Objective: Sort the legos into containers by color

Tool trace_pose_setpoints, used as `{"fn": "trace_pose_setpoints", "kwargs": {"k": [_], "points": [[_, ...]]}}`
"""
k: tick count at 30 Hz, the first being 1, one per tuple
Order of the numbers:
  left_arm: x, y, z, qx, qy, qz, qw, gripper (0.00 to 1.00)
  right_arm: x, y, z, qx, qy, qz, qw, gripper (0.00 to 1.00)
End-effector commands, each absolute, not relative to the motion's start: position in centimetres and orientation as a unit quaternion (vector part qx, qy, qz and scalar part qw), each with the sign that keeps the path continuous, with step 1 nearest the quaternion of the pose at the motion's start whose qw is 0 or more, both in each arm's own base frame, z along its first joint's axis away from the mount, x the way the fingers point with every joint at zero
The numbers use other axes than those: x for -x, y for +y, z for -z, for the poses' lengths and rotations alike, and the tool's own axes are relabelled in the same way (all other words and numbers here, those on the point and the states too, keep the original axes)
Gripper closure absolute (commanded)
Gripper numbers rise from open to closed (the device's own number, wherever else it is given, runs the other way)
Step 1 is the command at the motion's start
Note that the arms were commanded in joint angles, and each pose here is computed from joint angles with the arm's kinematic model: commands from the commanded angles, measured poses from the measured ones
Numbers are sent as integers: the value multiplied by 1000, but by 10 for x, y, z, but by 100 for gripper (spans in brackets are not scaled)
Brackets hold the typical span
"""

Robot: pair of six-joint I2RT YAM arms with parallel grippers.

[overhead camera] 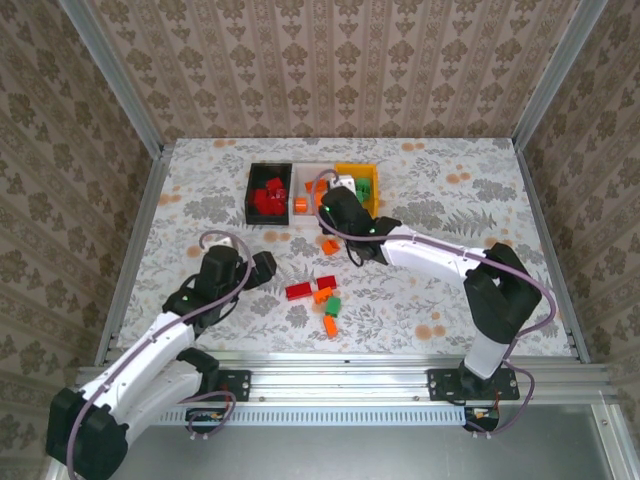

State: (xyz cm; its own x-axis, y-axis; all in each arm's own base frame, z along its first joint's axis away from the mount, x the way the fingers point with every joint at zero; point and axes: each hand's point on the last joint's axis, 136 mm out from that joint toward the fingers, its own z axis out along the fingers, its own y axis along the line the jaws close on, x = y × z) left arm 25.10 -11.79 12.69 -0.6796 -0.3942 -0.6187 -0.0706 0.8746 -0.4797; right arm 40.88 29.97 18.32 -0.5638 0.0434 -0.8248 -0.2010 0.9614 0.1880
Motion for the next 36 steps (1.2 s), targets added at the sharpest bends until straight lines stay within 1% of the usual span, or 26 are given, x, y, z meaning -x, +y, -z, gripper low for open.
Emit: {"fn": "trace_pose_setpoints", "kwargs": {"k": [1, 6, 10, 15, 20, 25, 36], "points": [[-255, -101, -136, 189, 870, 217, 400, 0, -409, 322, -178, 94, 881, -151, 439, 83], [-255, -90, -127, 237, 854, 231, 401, 0, -418, 337, -177, 122, 883, -169, 419, 82], [-255, -96, -119, 236, 857, 247, 385, 0, -427, 346, -176, 137, 885, -170, 411, 82], [-257, -109, -120, 206, 869, 260, 368, 0, -441, 353, -174, 140, 887, -173, 404, 81], [-260, -130, -121, 160, 887, 278, 332, 0, -452, 351, -171, 140, 889, -165, 403, 80], [-261, -140, -111, 143, 900, 280, 302, 0, -464, 348, -166, 138, 892, -154, 401, 80], [-257, -141, -103, 146, 900, 287, 293, 0, -515, 329, -130, 118, 909, -105, 385, 78]]}}
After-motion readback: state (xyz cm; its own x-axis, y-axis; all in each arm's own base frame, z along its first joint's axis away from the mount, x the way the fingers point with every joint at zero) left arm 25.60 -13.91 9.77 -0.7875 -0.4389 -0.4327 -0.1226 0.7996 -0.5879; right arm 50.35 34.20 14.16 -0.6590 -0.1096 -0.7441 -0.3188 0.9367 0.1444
